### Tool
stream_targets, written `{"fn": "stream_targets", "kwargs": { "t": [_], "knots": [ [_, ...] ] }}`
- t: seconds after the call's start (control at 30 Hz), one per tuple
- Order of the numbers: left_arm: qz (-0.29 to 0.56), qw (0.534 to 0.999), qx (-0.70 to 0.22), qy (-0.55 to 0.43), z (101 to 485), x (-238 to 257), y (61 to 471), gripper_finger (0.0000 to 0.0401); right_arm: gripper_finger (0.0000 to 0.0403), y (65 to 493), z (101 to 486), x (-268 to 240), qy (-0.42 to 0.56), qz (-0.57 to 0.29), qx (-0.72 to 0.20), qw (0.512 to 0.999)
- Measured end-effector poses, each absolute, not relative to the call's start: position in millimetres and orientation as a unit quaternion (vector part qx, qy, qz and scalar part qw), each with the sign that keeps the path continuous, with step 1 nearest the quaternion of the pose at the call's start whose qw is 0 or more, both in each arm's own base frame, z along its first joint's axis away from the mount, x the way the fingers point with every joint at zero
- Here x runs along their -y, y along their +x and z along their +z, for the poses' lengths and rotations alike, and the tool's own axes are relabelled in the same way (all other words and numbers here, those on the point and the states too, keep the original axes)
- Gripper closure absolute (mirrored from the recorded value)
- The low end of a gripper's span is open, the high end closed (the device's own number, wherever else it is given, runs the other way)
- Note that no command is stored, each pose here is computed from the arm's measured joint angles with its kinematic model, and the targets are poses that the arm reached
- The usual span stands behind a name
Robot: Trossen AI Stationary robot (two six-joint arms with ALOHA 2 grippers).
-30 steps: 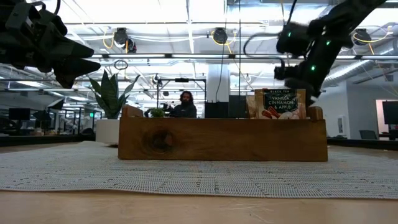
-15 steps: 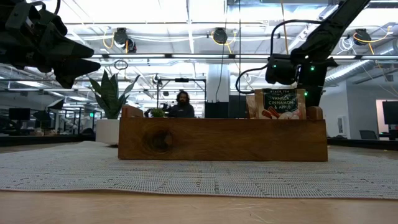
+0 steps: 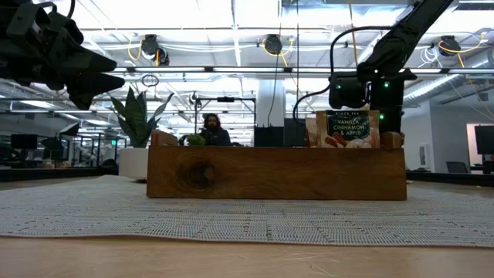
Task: Pick & Place Tea
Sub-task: Put the yellow tea bag into the middle compartment of the wood organizer
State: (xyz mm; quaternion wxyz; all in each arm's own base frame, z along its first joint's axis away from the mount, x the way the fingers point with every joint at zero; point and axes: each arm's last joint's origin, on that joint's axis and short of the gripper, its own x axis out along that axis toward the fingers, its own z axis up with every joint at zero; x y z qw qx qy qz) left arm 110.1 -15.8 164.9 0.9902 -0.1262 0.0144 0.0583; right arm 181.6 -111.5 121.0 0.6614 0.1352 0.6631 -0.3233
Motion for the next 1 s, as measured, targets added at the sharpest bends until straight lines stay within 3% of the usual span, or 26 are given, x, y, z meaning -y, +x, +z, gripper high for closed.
{"fn": "stream_targets", "kwargs": {
  "t": [0.2,0.47,0.63,0.77,1.0],
  "knots": [
    [0.058,0.99,-0.014,-0.126,165,16,110,0.0196,0.039,181,121,110,0.116,-0.306,-0.675,0.661],
    [0.058,0.99,-0.014,-0.126,165,16,110,0.0196,0.0397,189,135,86,0.024,-0.295,-0.662,0.689],
    [0.058,0.99,-0.014,-0.126,165,16,110,0.0196,0.0399,196,172,51,-0.055,-0.313,-0.615,0.722],
    [0.058,0.99,-0.014,-0.126,165,16,110,0.0196,0.04,211,211,13,-0.091,-0.285,-0.553,0.778],
    [0.058,0.99,-0.014,-0.126,165,16,110,0.0196,0.04,249,265,-69,-0.121,-0.158,-0.407,0.892]
  ]
}}
